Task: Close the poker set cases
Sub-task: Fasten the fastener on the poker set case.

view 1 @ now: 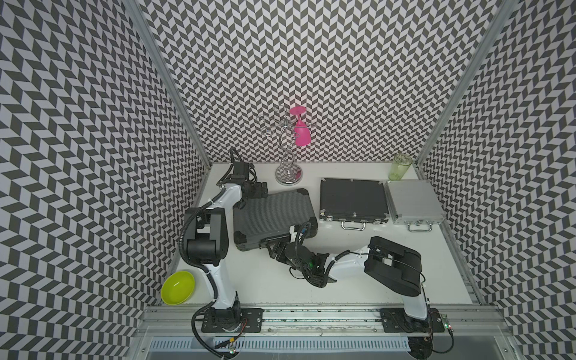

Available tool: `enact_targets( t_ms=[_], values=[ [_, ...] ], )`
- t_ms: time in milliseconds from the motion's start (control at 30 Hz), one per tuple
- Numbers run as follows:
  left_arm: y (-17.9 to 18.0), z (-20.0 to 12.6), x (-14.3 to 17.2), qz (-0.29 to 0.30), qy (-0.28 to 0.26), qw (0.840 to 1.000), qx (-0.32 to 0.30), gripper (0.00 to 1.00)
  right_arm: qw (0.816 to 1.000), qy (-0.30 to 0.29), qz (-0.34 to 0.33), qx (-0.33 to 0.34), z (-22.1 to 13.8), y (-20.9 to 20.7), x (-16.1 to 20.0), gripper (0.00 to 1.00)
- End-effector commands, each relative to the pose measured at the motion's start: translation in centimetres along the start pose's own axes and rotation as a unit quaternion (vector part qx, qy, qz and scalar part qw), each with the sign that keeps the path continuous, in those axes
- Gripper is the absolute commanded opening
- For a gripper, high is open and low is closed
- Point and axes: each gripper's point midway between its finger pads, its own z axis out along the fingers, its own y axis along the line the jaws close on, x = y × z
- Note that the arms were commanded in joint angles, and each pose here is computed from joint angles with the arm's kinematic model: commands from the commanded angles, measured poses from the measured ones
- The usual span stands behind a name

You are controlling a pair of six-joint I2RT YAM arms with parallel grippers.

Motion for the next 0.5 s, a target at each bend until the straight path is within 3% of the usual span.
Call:
enact_targets(
  t_ms=[0,467],
  values=[
    [0.5,0.6,5.8,-0.021,0.097,0.995,-0.012,0.93,0.999,-0.004,0.013,-0.044,0.1,2.7,-0.5,0.78],
    [0.2,0.7,6.4,-0.028,0.103,0.994,-0.003,0.9,0.999,-0.012,0.017,-0.046,1.0,3.2,-0.6,0.78]
  ],
)
